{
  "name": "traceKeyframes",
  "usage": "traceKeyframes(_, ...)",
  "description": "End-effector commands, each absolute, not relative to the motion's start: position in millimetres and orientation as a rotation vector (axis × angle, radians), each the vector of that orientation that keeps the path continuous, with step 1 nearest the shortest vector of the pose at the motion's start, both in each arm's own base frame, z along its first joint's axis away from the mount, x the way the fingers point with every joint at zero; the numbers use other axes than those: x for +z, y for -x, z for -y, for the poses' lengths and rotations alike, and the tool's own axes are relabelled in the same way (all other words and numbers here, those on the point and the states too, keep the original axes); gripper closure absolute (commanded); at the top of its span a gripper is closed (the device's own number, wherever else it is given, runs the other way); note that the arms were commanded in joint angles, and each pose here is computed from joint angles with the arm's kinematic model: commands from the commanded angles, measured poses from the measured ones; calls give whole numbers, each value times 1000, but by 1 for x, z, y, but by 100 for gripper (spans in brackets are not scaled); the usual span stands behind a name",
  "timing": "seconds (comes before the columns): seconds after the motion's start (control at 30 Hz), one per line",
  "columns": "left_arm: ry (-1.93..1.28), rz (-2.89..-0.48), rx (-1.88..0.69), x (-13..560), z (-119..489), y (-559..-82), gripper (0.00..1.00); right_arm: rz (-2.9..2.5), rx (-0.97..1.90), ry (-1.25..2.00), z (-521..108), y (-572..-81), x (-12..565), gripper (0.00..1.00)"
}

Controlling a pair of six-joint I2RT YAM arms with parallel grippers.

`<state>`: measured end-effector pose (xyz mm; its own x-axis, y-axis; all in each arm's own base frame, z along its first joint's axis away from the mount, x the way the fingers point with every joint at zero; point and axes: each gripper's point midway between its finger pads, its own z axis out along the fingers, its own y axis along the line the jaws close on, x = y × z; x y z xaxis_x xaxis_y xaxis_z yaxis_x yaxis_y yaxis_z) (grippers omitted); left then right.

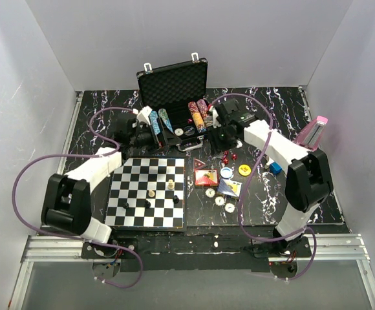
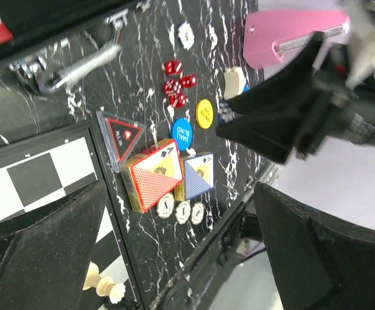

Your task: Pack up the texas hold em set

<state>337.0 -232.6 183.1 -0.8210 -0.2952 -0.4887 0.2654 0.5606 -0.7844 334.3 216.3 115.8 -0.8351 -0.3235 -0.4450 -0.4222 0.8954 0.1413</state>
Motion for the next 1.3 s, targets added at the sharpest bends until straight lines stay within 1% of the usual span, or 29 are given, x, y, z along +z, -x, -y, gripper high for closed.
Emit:
traceKeyframes(0.0, 63, -2231, -1395, 187, 248, -341, 2, -2495, 462, 772, -250, -315, 143, 99)
traceKeyframes(0.1, 113, -2263, -1461, 176, 254, -346, 2, -2435, 504, 873, -267, -301, 152, 99)
traceKeyframes(0.27, 167, -2259, -1642, 168, 268, -350, 2, -2352, 560, 994, -286, -286, 161, 99)
traceKeyframes(0.4, 106, -2297, -1645, 164, 273, -347, 4, -2340, 588, 1037, -294, -280, 161, 99)
traceKeyframes(0.47, 69, -2332, -1647, 159, 276, -342, 6, -2333, 592, 1055, -298, -279, 161, 99)
traceKeyframes(0.53, 38, -2335, -1703, 160, 281, -336, 10, -2333, 595, 1063, -300, -278, 160, 99)
traceKeyframes(0.57, 28, -2330, -1736, 160, 282, -334, 10, -2334, 592, 1063, -299, -278, 160, 99)
traceKeyframes(0.7, -39, -2344, -1831, 158, 293, -323, 19, -2324, 587, 1076, -301, -278, 162, 99)
traceKeyframes(0.83, -134, -2381, -1847, 153, 307, -310, 27, -2301, 588, 1085, -302, -277, 168, 99)
traceKeyframes(0.97, -200, -2364, -1895, 158, 318, -301, 35, -2291, 593, 1110, -303, -275, 169, 99)
traceKeyframes(1.17, -240, -2371, -1974, 157, 326, -290, 41, -2268, 601, 1132, -306, -271, 172, 99)
traceKeyframes(1.27, -273, -2381, -1997, 155, 331, -282, 47, -2268, 592, 1137, -305, -272, 172, 99)
